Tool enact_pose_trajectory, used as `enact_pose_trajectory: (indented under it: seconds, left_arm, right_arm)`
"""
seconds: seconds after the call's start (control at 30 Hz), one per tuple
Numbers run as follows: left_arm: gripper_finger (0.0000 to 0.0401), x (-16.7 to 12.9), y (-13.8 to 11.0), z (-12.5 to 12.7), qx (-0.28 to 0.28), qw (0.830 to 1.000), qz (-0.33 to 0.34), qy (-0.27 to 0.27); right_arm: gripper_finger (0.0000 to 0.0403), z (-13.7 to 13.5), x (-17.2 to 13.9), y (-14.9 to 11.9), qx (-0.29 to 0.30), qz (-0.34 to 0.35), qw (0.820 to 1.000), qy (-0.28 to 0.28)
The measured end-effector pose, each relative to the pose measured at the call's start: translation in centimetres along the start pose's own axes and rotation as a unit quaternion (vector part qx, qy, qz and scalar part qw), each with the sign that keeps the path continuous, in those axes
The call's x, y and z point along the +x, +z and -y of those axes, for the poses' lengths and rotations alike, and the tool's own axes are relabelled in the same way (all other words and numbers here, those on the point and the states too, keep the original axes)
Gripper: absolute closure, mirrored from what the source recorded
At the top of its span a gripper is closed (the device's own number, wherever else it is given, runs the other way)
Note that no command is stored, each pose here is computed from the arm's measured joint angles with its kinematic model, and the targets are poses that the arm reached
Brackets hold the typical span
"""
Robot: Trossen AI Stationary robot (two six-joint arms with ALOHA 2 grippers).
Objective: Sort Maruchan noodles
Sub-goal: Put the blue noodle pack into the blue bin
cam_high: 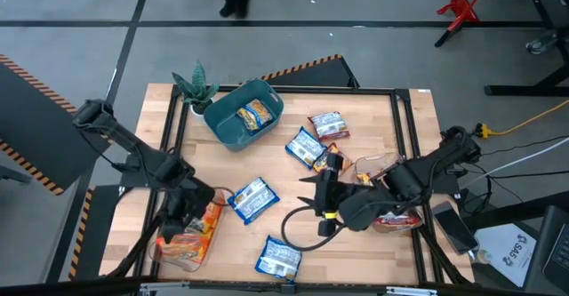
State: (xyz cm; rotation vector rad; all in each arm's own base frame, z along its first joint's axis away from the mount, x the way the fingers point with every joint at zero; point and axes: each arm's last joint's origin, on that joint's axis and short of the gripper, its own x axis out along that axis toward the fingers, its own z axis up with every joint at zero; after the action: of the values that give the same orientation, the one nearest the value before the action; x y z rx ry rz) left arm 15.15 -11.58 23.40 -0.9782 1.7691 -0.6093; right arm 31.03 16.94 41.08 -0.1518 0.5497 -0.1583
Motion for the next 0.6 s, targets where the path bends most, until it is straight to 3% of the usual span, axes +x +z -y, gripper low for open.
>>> enact_pose_trajectory:
  seconds: [0.13, 0.23, 0.3, 0.4, 0.5, 0.6]
  left_arm:
    - [0.0256, -2.5, 0.4, 2.3, 0.033, 0.997, 0.063, -0.028]
    - [0.0256, -4.9, 0.7, 4.4, 0.096, 0.982, 0.160, -0.023]
    - [0.0256, -6.4, 1.0, 5.6, 0.144, 0.955, 0.259, 0.008]
    - [0.0256, -7.9, 1.3, 7.1, 0.211, 0.898, 0.383, 0.055]
    - [0.0256, -8.4, 1.7, 7.7, 0.283, 0.851, 0.430, 0.100]
    - [0.0256, -8.6, 3.1, 7.3, 0.308, 0.805, 0.476, 0.174]
  right_arm:
    - [0.0231, -0.2, 1.0, -1.1, -0.004, -0.017, 1.000, -0.011]
    - [0.0231, -0.1, 2.4, -2.4, -0.015, -0.042, 0.999, -0.019]
    - [0.0231, 0.1, 3.6, -3.1, -0.010, -0.048, 0.999, -0.021]
    - [0.0231, 0.1, 5.3, -4.3, -0.007, -0.053, 0.999, 0.000]
    - [0.0231, 0.0, 7.0, -5.5, -0.022, -0.053, 0.998, 0.028]
    - [0.0231, -0.2, 9.0, -7.5, -0.058, -0.052, 0.996, 0.033]
